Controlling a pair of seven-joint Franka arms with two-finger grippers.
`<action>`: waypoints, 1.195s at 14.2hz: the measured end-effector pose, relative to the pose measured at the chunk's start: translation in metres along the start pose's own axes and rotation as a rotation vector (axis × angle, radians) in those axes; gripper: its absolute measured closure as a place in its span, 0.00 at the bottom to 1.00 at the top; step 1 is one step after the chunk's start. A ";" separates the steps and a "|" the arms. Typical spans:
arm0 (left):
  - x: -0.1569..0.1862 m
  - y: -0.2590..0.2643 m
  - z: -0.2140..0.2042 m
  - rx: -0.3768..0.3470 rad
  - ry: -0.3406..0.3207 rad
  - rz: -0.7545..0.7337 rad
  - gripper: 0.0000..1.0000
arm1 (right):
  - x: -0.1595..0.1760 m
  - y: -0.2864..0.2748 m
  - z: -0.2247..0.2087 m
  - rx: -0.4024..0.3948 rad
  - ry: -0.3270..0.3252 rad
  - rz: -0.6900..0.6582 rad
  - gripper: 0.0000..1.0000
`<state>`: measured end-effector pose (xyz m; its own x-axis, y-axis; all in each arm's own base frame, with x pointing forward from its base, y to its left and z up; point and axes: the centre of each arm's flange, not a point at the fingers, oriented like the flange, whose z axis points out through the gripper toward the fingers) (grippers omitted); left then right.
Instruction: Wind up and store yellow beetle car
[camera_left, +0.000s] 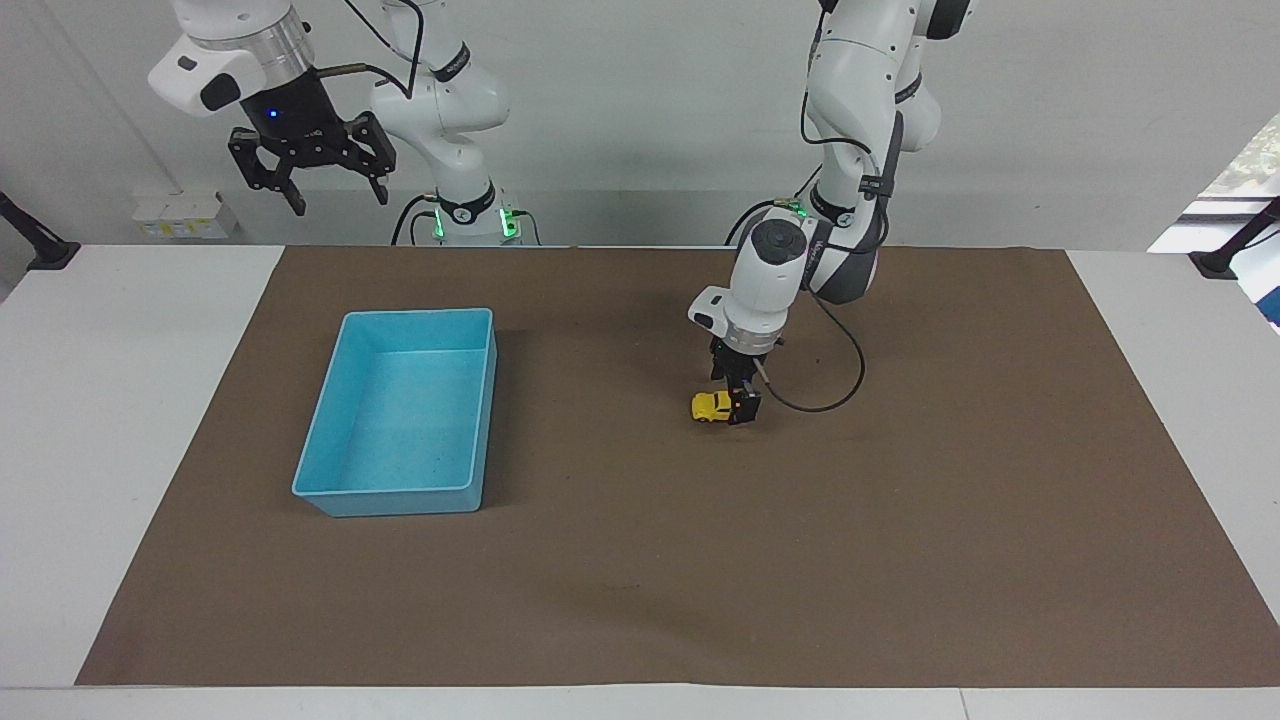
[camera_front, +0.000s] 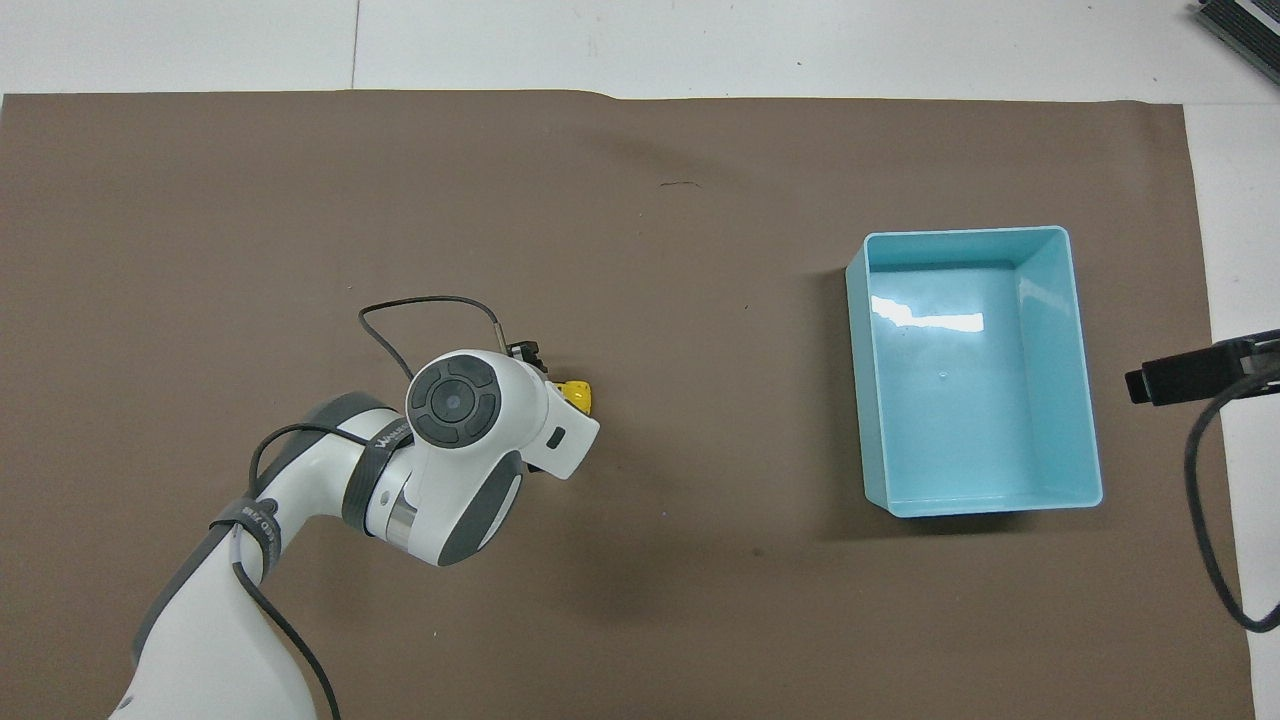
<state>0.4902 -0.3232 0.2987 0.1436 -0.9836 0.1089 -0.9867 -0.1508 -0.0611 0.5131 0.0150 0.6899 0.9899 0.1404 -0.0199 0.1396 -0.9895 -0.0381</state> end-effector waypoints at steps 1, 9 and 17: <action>-0.001 -0.001 0.000 0.001 0.000 -0.002 0.13 | 0.000 0.000 0.000 0.000 0.000 0.000 0.00; 0.006 0.003 -0.002 0.047 -0.031 0.084 0.53 | -0.001 0.000 -0.001 0.000 0.002 0.000 0.00; 0.033 0.027 -0.001 0.055 -0.013 0.009 0.53 | -0.002 0.002 -0.002 0.000 0.003 0.004 0.00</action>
<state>0.4681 -0.3595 0.3017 0.1361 -0.9861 0.0950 -0.9823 -0.1468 -0.1163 0.5118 0.0128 0.6917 0.9905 0.1367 -0.0168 0.1360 -0.9900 -0.0384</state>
